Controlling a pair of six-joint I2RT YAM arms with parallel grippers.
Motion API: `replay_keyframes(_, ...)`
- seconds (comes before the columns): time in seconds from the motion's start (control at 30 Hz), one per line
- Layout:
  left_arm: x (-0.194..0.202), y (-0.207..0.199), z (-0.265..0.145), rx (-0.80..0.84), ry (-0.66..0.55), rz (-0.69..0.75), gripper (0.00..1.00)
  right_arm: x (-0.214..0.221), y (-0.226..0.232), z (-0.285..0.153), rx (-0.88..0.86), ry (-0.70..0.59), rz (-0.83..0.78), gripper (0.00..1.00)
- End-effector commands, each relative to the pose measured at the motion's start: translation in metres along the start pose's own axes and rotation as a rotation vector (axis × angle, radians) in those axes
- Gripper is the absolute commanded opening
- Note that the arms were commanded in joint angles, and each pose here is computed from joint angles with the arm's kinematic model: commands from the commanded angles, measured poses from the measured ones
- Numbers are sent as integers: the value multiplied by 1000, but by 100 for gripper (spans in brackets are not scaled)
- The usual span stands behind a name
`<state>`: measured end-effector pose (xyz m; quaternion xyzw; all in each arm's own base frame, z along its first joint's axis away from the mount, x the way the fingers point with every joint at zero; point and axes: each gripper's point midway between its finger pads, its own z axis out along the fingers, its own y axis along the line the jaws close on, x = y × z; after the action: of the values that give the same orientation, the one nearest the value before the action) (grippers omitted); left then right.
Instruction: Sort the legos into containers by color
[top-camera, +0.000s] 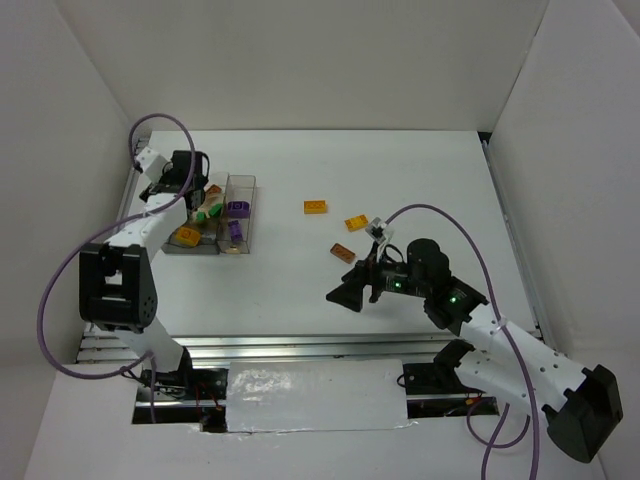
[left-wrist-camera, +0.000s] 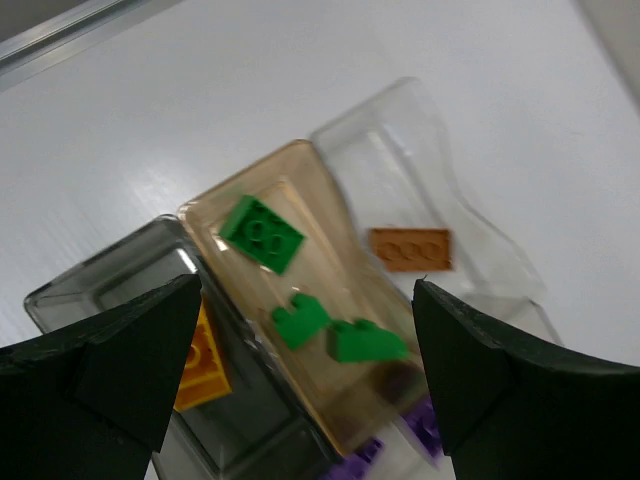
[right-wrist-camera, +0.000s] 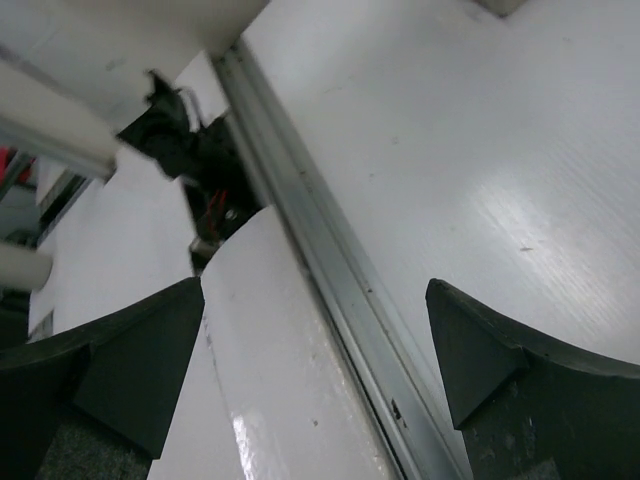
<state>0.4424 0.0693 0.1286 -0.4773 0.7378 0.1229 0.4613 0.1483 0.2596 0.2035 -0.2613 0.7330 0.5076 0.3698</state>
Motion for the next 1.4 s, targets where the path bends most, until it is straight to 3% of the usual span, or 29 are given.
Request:
replay_keyframes(0.0, -53, -63, -71, 265, -16, -16, 100, -34, -38, 2, 262, -134, 112, 100)
replay_keyframes(0.07, -52, -96, -115, 406, -4, 42, 100, -43, -86, -9, 545, -214, 231, 100)
replay_keyframes(0.13, -35, -103, -136, 409, 16, 157, 99, -51, -116, -18, 730, -269, 276, 100)
replay_keyframes(0.17, -30, -119, -164, 455, 26, 187, 99, -52, -122, -19, 767, -265, 279, 100)
replay_keyframes(0.27, 6, -107, -193, 457, 123, 282, 99, -59, -142, -16, 876, -225, 260, 100)
replay_keyframes(0.33, 14, -108, -221, 574, 169, 274, 100, -65, -162, -9, 948, -184, 269, 100)
replay_keyframes(0.37, 37, -97, -225, 594, 206, 313, 99, -61, -172, -10, 997, -144, 286, 100)
replay_keyframes(0.5, 70, -93, -253, 751, 285, 383, 99, -53, -226, -11, 1243, -90, 389, 100)
replay_keyframes(0.57, 89, -102, -267, 880, 320, 465, 99, -60, -234, -21, 1332, -166, 440, 100)
replay_keyframes(0.67, 112, -120, -281, 1028, 358, 553, 100, -56, -229, -37, 1312, -317, 522, 100)
replay_keyframes(0.77, 122, -142, -270, 1004, 356, 605, 100, -54, -213, -61, 1266, -446, 556, 100)
replay_keyframes(0.8, 140, -142, -249, 922, 377, 648, 99, -56, -204, -70, 1247, -479, 552, 100)
replay_keyframes(0.83, 122, -166, -255, 922, 345, 616, 99, -53, -201, -76, 1256, -475, 553, 100)
replay_keyframes(0.9, 157, -165, -221, 761, 428, 697, 100, -56, -189, -83, 1223, -473, 534, 100)
replay_keyframes(0.93, 107, -209, -253, 858, 335, 587, 100, -52, -186, -87, 1227, -457, 532, 100)
replay_keyframes(0.97, 169, -196, -209, 714, 437, 719, 100, -56, -179, -91, 1200, -469, 522, 100)
replay_keyframes(1.0, 178, -194, -203, 683, 465, 764, 99, -53, -177, -94, 1196, -461, 508, 100)
replay_keyframes(1.03, 165, -219, -212, 722, 433, 742, 100, -51, -173, -96, 1185, -454, 506, 100)
replay_keyframes(1.07, 195, -216, -189, 665, 467, 797, 99, -57, -166, -100, 1154, -480, 496, 100)
replay_keyframes(1.1, 187, -225, -193, 667, 460, 794, 100, -52, -164, -101, 1138, -467, 485, 100)
replay_keyframes(1.2, 213, -219, -174, 624, 520, 820, 99, -55, -153, -100, 1070, -468, 462, 100)
replay_keyframes(1.37, 222, -212, -163, 606, 485, 779, 100, -56, -144, -98, 1024, -437, 431, 100)
